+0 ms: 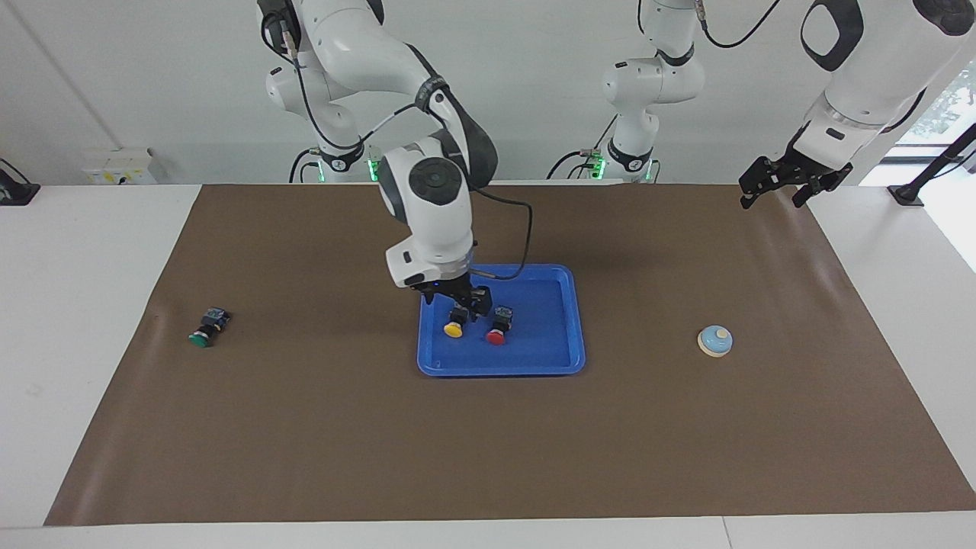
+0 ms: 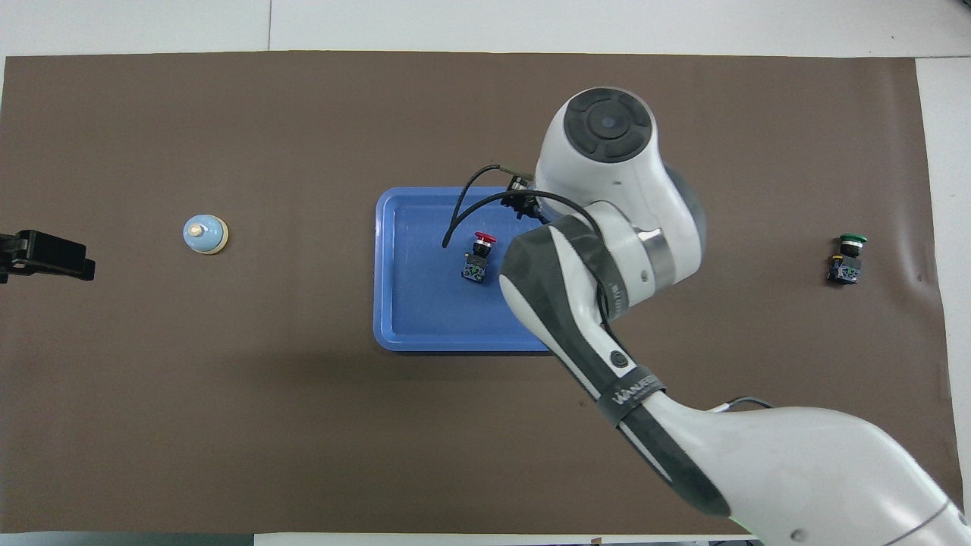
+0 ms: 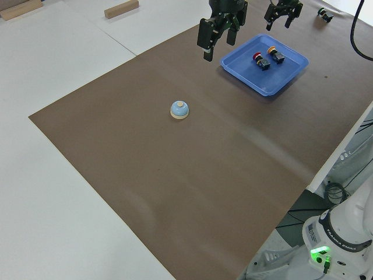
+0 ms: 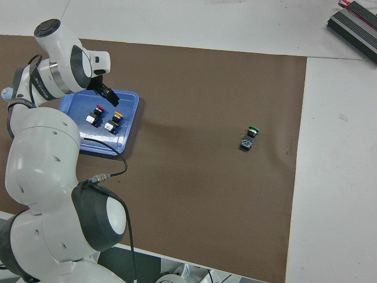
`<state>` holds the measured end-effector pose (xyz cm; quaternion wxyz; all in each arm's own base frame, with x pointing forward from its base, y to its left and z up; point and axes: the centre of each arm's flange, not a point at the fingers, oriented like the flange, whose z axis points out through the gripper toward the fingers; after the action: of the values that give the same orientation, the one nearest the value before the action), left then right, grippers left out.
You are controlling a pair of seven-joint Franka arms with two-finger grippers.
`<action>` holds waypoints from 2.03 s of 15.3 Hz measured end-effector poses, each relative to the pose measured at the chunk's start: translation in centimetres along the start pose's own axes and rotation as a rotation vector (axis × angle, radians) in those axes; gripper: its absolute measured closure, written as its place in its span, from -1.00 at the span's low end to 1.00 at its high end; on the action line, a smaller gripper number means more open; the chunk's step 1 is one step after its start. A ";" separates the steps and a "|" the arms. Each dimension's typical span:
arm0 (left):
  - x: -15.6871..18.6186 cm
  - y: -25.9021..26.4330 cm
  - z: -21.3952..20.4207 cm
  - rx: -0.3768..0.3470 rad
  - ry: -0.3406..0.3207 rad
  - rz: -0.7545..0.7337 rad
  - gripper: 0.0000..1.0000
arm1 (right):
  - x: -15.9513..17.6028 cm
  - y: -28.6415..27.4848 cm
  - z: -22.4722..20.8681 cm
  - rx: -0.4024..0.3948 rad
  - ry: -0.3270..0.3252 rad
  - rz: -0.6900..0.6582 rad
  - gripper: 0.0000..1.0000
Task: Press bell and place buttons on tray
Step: 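Carry the red button with the right gripper into the tray, then move the right gripper back and grasp the green button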
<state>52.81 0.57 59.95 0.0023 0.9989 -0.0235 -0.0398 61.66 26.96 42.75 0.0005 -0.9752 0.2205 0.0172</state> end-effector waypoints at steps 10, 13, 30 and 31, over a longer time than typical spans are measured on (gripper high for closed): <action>0.0 0.0 0.0 0.000 0.000 0.000 -1.00 | 14.5 27.8 -1.4 -0.077 -0.104 -0.161 -1.00; 0.0 0.0 0.0 0.000 0.000 0.000 -1.00 | 15.9 36.1 1.5 -0.052 -0.091 -0.168 -1.00; 0.0 0.0 0.0 0.000 0.000 0.000 -1.00 | 13.7 41.9 13.4 -0.019 0.109 -0.241 -1.00; 0.0 0.0 0.0 0.000 0.000 0.000 -1.00 | 13.8 42.1 13.8 -0.019 0.112 -0.238 -1.00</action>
<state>52.81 0.57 59.95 0.0023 0.9989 -0.0235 -0.0398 55.53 -16.87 28.77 -0.0191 -0.9939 0.1029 -0.0351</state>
